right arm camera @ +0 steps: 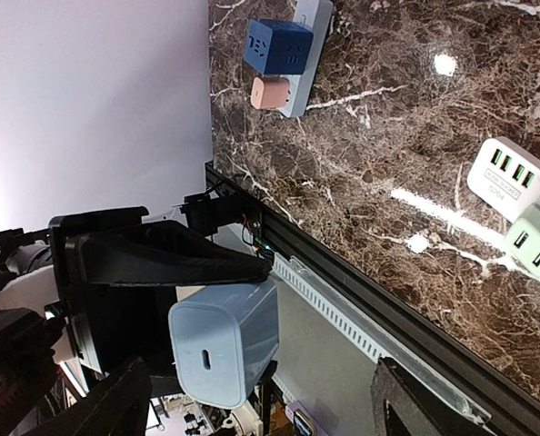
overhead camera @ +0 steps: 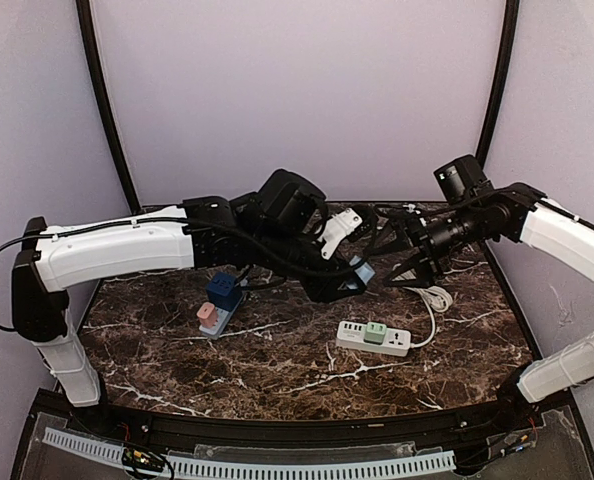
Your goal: Insert the plug
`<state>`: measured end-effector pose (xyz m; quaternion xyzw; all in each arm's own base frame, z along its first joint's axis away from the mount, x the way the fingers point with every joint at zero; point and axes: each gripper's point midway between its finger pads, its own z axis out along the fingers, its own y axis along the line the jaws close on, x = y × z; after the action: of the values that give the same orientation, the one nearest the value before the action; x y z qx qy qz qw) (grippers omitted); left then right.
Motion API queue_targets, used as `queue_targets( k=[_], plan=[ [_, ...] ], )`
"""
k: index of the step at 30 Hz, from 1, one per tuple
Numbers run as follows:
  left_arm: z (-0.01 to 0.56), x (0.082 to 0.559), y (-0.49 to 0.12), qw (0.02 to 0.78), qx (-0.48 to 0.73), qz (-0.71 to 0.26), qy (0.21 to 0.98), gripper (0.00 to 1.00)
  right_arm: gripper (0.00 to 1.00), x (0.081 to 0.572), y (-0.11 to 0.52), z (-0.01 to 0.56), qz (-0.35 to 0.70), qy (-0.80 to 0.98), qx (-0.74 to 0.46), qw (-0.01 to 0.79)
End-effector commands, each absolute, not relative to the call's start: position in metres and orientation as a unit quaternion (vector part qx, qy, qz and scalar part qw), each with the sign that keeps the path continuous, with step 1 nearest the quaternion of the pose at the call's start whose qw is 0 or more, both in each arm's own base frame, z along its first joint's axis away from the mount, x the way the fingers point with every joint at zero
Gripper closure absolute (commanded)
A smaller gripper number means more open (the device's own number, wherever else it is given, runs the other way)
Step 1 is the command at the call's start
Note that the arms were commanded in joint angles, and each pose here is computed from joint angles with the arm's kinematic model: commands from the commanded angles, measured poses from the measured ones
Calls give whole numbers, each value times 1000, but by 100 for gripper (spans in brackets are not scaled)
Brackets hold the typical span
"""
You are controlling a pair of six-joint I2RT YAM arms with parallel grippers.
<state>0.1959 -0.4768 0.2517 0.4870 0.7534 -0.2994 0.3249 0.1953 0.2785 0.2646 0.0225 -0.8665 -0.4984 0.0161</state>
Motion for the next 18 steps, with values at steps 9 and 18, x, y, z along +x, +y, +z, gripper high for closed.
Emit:
queue_targets(
  k=[9,18],
  plan=[
    [258,192,-493,325,497,-304,745,89,26,195,279,258,-497,-867,23,29],
    [258,190,-501,318,504,-313,739,90,36,191,275,246,-480,-876,25,37]
  ],
)
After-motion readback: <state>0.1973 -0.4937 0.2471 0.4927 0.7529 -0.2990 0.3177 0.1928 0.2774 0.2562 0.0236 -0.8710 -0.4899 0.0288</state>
